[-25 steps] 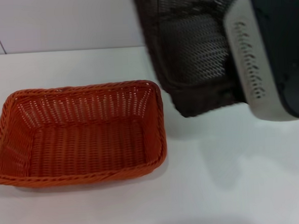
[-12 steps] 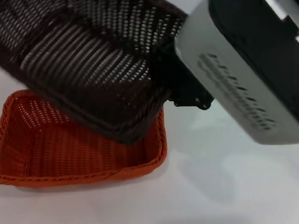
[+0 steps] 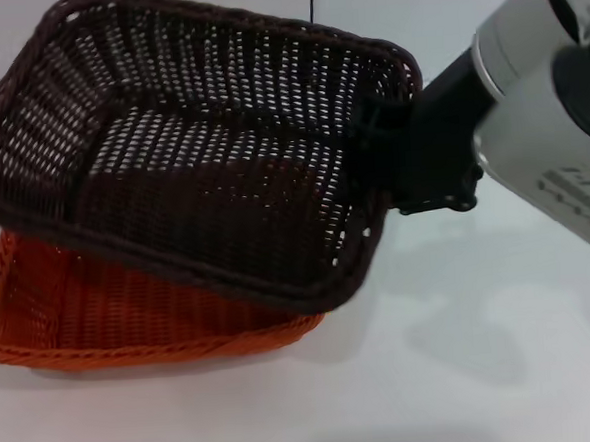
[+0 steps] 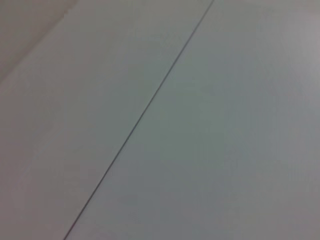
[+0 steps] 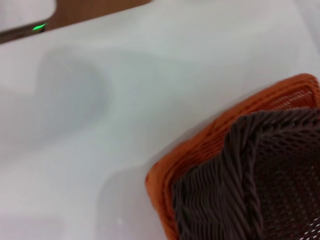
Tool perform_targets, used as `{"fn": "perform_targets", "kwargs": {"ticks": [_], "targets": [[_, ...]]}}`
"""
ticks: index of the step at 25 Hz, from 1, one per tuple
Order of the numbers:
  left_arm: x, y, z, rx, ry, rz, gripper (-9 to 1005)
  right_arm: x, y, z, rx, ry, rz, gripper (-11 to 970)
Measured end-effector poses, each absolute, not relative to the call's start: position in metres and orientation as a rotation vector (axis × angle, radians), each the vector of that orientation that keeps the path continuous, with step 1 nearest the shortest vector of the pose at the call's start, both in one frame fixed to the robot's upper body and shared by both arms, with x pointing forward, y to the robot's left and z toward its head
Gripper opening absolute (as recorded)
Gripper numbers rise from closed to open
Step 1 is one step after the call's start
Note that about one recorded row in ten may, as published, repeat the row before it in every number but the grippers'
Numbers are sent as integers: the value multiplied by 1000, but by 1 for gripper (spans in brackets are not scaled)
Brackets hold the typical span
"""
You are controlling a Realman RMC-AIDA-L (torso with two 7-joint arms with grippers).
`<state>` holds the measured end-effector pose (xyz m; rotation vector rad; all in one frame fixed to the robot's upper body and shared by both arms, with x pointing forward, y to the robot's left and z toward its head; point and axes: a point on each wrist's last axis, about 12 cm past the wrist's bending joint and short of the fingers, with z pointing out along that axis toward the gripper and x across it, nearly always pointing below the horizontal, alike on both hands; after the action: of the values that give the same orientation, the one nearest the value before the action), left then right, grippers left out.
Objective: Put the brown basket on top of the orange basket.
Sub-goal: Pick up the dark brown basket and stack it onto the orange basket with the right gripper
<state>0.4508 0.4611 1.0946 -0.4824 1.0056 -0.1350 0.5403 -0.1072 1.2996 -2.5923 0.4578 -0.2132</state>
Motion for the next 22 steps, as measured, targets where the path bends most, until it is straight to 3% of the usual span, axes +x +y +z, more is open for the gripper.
{"fn": "perform_targets", "kwargs": {"ticks": [13, 22], "targets": [[428, 451, 1085, -490, 930, -163, 603, 584, -128, 1290, -2695, 169, -189, 138], [424, 446, 1083, -491, 902, -181, 603, 608, -111, 1299, -2717, 26, -151, 139]]}}
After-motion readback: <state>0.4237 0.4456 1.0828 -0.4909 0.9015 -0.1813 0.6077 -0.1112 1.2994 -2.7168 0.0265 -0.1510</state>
